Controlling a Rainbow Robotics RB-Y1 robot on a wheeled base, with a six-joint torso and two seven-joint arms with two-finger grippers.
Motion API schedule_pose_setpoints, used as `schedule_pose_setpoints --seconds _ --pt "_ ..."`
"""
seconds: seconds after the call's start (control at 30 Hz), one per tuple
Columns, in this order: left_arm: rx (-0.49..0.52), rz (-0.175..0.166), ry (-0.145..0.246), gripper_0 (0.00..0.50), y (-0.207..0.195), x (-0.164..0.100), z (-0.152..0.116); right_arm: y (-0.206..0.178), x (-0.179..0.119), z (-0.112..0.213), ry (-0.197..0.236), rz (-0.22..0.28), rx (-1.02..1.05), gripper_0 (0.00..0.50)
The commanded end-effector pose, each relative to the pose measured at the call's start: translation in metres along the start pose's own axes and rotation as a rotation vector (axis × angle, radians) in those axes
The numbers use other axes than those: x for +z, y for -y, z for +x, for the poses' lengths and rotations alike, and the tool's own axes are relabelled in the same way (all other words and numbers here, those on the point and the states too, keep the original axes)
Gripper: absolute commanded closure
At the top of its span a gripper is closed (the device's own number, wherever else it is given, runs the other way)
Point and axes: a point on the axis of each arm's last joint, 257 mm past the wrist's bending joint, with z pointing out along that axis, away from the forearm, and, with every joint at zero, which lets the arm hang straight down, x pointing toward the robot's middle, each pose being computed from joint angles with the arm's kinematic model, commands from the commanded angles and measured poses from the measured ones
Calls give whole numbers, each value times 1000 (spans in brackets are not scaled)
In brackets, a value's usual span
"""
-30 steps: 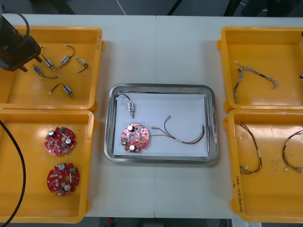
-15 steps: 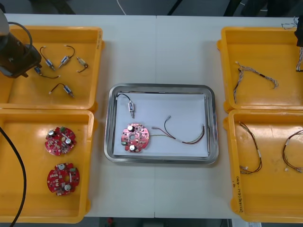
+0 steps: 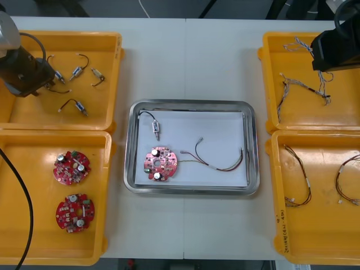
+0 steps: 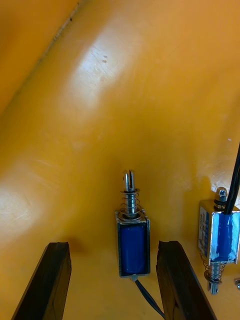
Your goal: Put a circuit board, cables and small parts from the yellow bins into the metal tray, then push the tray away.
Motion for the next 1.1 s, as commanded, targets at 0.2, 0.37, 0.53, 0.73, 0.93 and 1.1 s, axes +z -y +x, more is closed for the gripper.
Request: schedule_pose_setpoints --seconds 0.2,0.37,0.53,0.73,0.93,1.1 --pt "112 24 58 0 31 -8 -12 -45 -13 15 8 23 -419 500" --pt "116 16 59 301 28 -7 -12 -80 -5 24 1 -9 -585 500" --pt "121 13 61 500 28 -7 -12 -124 6 28 2 -58 -768 500" --pt "125 7 69 500 24 -11 -19 -152 24 39 -25 -91 -920 500" --pt "140 -20 51 500 19 -38 -28 -160 44 45 -61 -96 -1055 500" --pt "139 -24 32 500 19 -64 -32 -153 65 55 -123 -26 -1177 500"
